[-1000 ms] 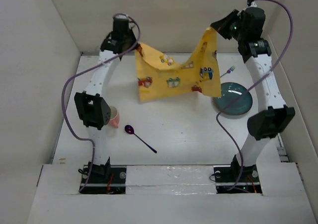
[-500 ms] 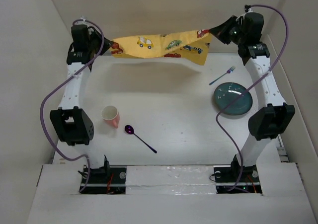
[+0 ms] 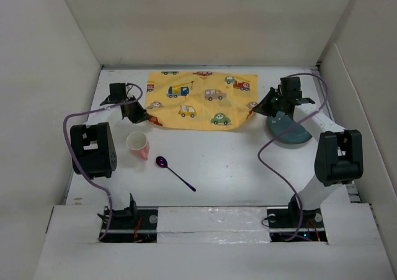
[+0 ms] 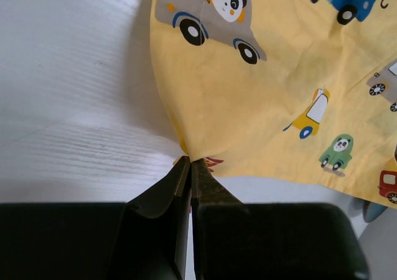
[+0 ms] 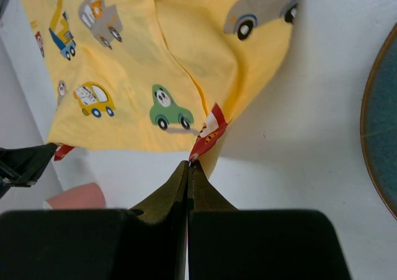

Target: Set the dinner table for one person

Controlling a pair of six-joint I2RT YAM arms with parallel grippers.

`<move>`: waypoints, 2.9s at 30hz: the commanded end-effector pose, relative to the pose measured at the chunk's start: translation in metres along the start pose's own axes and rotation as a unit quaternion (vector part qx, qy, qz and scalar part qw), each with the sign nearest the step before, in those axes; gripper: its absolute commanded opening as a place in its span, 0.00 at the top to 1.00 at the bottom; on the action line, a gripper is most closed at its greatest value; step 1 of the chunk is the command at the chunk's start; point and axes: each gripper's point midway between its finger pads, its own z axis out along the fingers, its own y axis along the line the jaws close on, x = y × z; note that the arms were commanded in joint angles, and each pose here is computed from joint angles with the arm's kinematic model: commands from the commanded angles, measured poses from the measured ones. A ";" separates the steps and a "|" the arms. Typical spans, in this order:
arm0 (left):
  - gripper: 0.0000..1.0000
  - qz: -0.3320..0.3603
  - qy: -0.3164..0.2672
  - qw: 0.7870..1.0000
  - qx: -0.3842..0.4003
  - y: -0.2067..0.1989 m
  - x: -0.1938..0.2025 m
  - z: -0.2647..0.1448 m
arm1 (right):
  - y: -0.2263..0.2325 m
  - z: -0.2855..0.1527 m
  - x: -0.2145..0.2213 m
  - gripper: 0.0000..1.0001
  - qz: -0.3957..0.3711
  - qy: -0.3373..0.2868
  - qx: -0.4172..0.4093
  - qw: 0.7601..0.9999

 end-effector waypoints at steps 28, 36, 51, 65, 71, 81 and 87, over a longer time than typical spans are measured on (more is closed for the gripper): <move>0.80 0.084 0.025 0.984 -0.152 0.076 0.055 -0.026 | -0.087 -0.039 0.072 1.00 -0.020 0.042 0.132 0.990; 0.43 0.084 -0.058 0.984 -0.144 0.047 0.008 -0.045 | -0.070 -0.047 0.051 0.64 -0.028 0.018 0.128 0.991; 1.00 0.142 -0.189 0.960 0.153 -0.135 -0.060 -0.157 | 0.090 -0.112 0.017 1.00 -0.150 -0.074 -0.025 0.986; 1.00 0.196 -0.149 0.955 0.166 -0.095 0.036 -0.183 | -0.050 -0.094 0.004 0.55 0.104 -0.116 0.131 0.979; 1.00 0.243 -0.136 0.945 0.172 -0.100 0.065 -0.189 | -0.137 -0.122 -0.026 0.38 0.246 -0.203 0.182 0.930; 1.00 0.283 -0.140 0.936 0.157 -0.114 0.072 -0.192 | -0.198 -0.113 -0.032 0.31 0.329 -0.192 0.203 0.902; 0.91 0.272 -0.140 0.939 0.160 -0.112 0.075 -0.192 | -0.215 -0.106 -0.021 0.31 0.354 -0.187 0.211 0.892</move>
